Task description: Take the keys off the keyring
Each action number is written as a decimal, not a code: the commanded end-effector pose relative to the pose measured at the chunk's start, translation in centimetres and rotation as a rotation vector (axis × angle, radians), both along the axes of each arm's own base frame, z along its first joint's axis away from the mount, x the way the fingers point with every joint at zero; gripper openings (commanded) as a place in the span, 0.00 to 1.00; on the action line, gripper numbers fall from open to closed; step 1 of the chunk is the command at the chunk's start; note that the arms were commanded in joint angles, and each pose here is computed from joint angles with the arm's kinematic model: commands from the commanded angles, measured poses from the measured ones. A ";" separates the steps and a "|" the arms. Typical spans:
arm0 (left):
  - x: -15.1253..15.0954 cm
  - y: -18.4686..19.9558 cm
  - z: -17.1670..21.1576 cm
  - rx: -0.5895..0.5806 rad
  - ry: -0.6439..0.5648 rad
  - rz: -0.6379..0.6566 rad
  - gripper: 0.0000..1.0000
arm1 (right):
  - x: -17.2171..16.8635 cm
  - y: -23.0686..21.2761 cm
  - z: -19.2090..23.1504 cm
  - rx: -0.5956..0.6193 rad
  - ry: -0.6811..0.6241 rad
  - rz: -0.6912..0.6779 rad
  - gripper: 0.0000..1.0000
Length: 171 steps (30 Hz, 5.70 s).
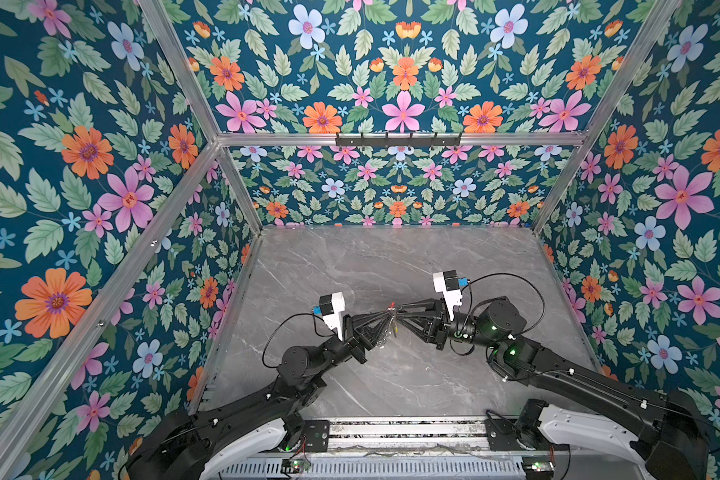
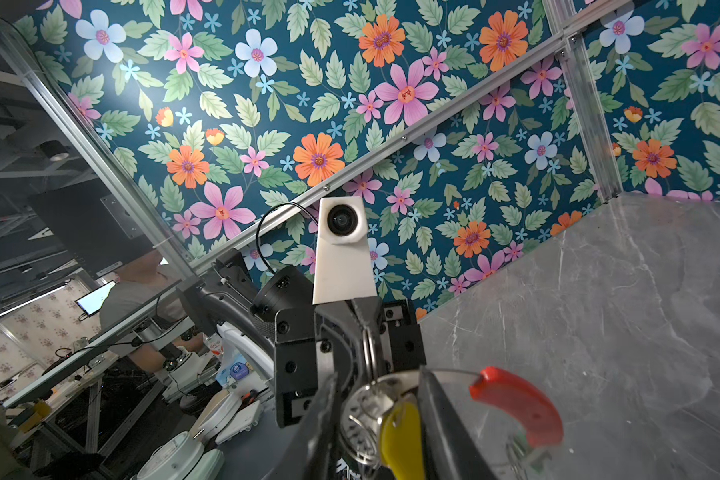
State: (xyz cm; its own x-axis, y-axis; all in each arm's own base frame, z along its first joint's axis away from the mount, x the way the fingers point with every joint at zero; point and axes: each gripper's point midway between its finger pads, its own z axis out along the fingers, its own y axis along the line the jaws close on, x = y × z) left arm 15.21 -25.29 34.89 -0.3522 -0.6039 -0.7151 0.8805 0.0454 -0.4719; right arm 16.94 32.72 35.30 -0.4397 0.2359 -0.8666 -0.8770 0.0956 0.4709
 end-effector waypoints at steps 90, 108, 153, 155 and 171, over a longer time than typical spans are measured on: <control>-3.8 -2.8 -0.2 0.409 -0.058 -0.201 0.00 | -2.7 -1.3 -0.5 -0.491 -0.051 0.142 0.00; -2.1 0.7 5.1 -0.035 -0.138 -0.026 0.00 | -0.2 -2.5 6.0 0.017 -0.077 -0.102 0.42; -1.3 0.8 5.3 -0.140 -0.120 -0.031 0.00 | -1.9 0.5 5.4 0.084 -0.045 0.053 0.02; -1.3 0.8 5.3 -0.139 -0.119 -0.035 0.00 | -1.8 0.5 5.2 0.076 -0.043 0.048 0.00; -2.1 0.5 2.8 0.085 -0.026 -0.044 0.48 | -2.6 -1.2 2.2 -0.255 -0.035 0.007 0.00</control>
State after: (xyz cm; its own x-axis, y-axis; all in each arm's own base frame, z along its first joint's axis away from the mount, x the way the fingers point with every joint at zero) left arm 12.69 -23.56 39.96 -0.3234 -0.6238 -0.7115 0.9142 -0.0119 -0.4051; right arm 14.63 31.87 39.35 -0.4181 0.1073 -0.9020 -0.8891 0.1552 0.4306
